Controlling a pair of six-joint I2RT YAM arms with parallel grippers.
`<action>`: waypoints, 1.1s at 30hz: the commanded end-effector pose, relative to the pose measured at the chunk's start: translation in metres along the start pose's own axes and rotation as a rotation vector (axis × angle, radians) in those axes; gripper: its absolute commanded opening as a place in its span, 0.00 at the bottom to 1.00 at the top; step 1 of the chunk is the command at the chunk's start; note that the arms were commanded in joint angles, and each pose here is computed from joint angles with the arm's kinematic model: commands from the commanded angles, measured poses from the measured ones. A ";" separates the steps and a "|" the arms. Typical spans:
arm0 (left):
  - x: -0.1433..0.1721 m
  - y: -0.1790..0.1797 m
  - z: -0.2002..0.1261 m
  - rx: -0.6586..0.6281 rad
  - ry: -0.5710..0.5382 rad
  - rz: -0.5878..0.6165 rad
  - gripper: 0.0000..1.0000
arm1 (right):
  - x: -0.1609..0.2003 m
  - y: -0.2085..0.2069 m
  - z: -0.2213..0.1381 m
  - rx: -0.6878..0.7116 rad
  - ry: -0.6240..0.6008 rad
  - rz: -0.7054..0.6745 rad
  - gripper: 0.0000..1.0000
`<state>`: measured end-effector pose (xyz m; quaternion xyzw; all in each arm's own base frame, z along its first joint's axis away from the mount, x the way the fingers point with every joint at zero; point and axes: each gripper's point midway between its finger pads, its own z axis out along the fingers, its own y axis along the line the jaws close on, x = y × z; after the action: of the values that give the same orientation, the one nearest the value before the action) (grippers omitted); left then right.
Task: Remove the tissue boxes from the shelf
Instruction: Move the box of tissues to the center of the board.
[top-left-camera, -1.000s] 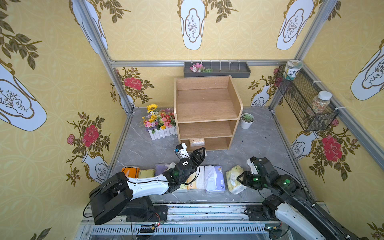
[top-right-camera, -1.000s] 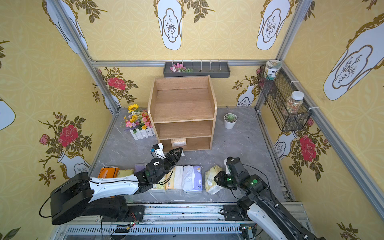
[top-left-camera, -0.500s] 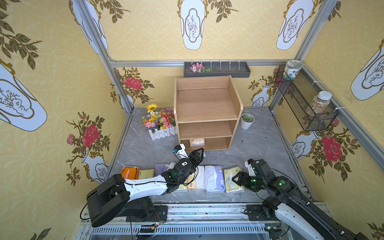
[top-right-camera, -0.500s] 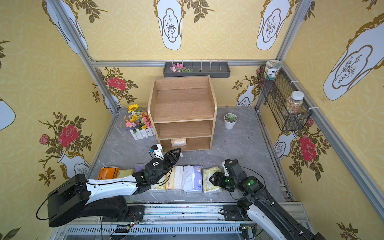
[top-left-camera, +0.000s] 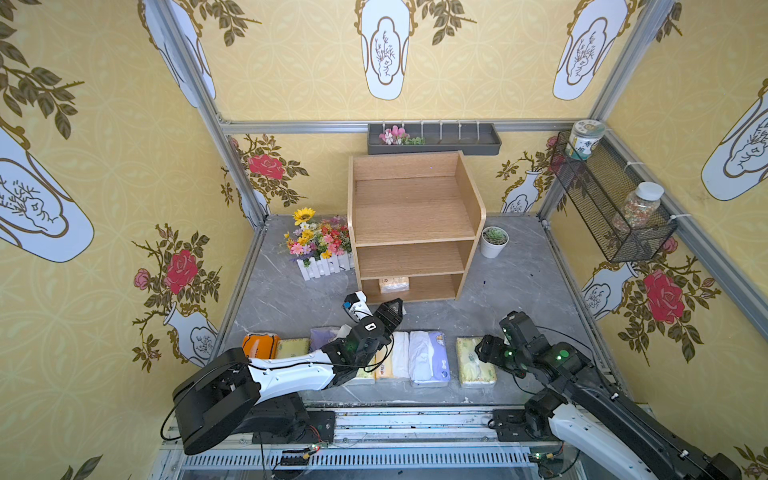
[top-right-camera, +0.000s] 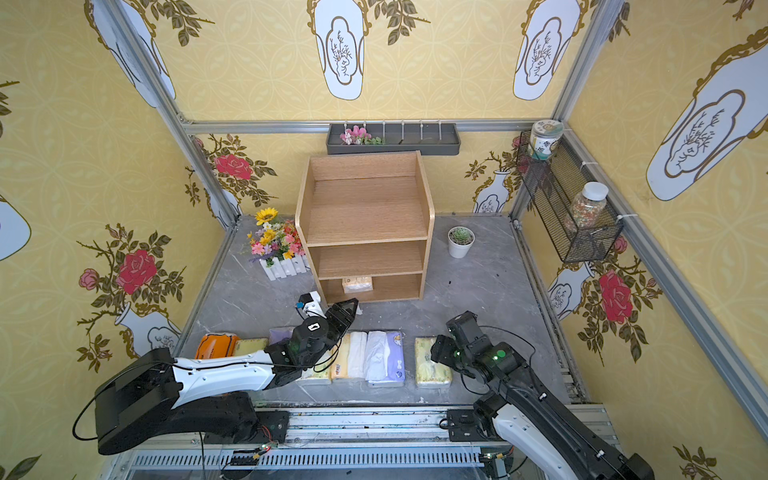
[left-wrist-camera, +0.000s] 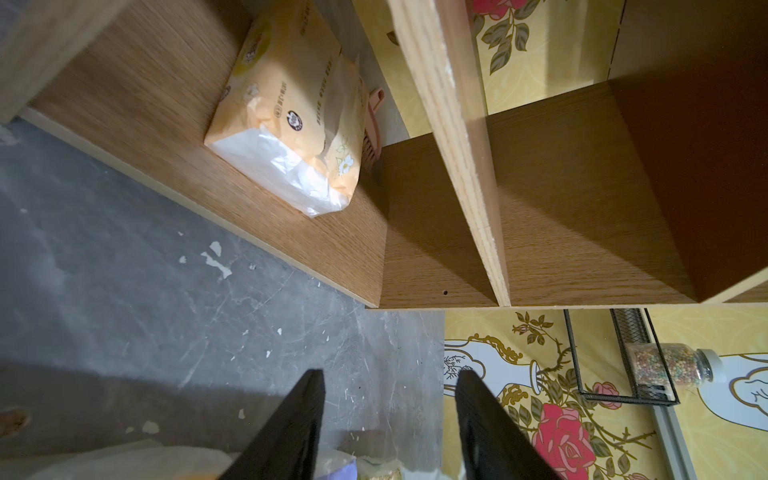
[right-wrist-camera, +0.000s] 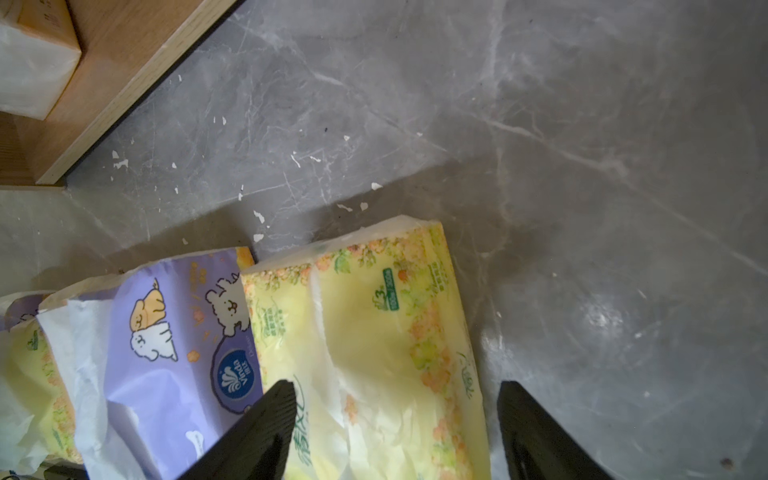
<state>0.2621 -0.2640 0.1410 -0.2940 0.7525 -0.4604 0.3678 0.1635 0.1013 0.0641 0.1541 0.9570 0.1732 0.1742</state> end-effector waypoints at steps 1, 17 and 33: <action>-0.001 0.006 0.000 -0.010 -0.003 0.005 0.56 | -0.003 0.020 0.007 -0.094 0.001 -0.009 0.73; -0.003 0.022 0.002 -0.055 -0.020 -0.033 0.55 | 0.007 0.053 0.018 -0.254 0.047 0.018 0.63; -0.028 0.044 0.003 -0.090 -0.080 -0.062 0.46 | -0.051 0.110 -0.030 -0.321 -0.279 -0.154 0.68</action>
<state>0.2741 -0.2273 0.1035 -0.3498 0.7556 -0.4191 0.3620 0.2059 0.1521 0.1229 0.0913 0.9201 0.2505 0.2870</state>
